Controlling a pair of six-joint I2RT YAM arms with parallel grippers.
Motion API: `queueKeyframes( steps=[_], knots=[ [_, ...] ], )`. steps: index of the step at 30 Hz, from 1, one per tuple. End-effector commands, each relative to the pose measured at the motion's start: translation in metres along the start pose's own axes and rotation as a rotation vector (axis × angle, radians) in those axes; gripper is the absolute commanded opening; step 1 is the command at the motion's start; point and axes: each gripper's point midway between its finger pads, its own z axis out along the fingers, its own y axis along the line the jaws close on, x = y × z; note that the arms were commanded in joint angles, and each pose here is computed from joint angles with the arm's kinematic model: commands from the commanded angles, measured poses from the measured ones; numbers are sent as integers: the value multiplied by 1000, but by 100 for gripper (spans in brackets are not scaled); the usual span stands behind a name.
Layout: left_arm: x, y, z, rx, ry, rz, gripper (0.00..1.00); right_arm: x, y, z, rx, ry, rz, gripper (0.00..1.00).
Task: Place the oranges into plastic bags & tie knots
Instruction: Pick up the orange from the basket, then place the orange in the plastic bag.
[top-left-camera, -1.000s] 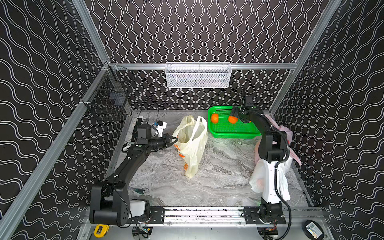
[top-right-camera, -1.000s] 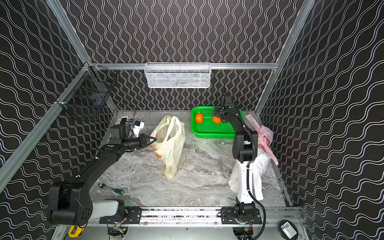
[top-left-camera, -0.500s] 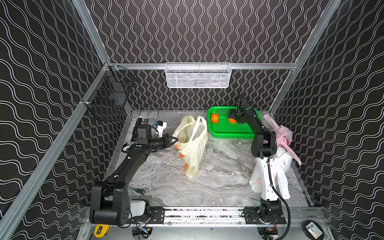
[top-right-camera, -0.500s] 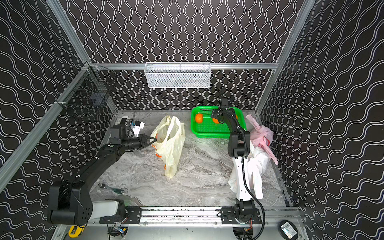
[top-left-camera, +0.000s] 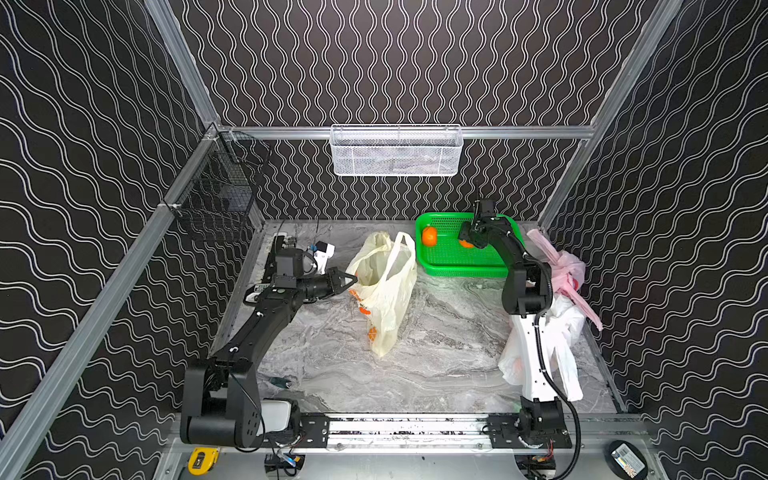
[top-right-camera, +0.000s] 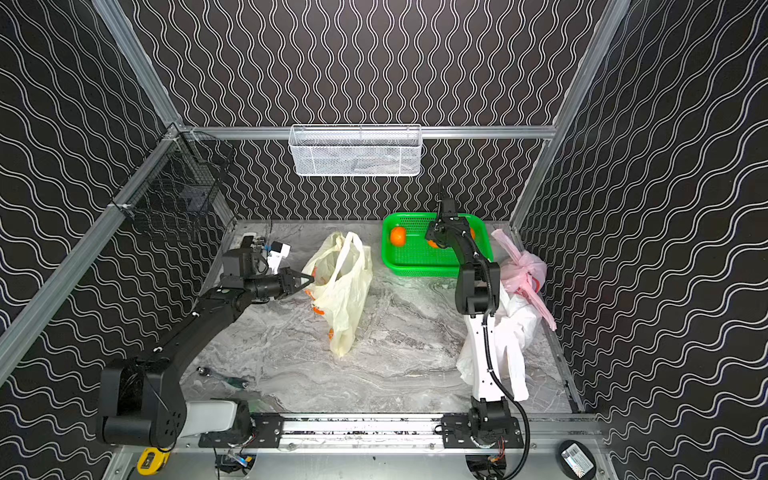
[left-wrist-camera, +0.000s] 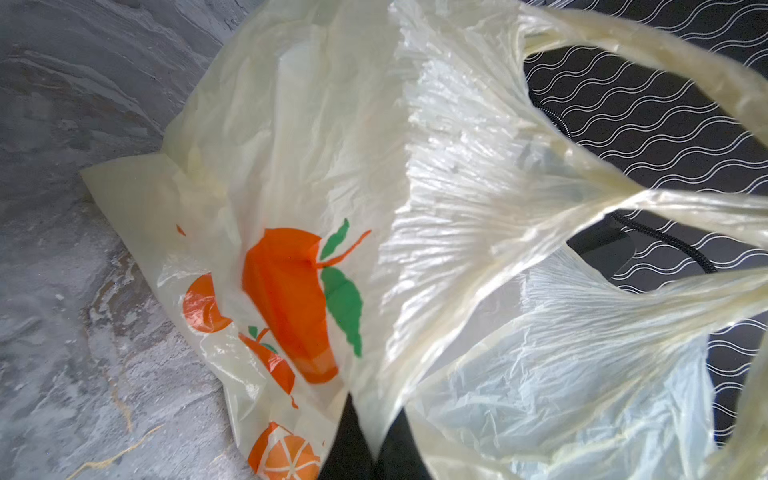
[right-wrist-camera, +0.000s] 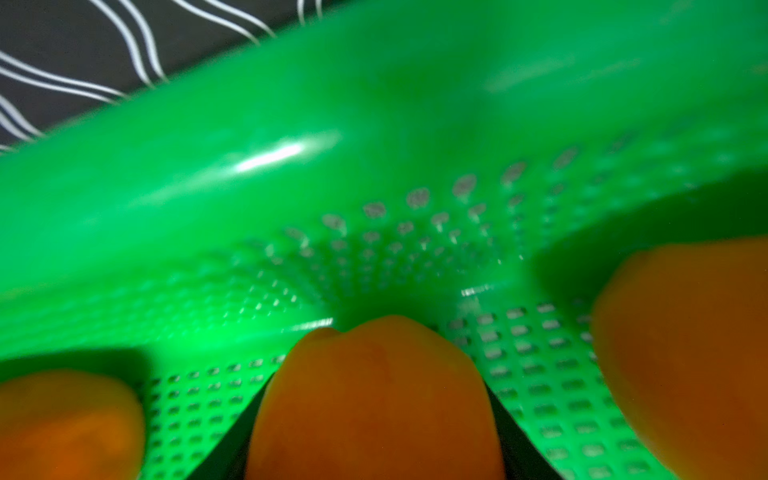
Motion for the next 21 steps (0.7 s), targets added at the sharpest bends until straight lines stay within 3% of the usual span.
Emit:
queueKeyframes(
  steps=[1,6,13,17,21],
  knots=[
    [-7,-10,0,43,-13,37,0,-32,16,-52,-75,-90,28,52],
    [-6,-9,1,60,-22,37,0,-34,34,-122,-204,-125,77,46],
    [-5,-9,2,73,-29,39,0,10,90,-239,-548,-114,29,40],
    [-6,-9,4,79,-23,40,0,46,145,-295,-823,-30,-75,39],
    [-8,-8,6,89,-22,31,0,82,198,-329,-1014,88,-164,39]
  ],
)
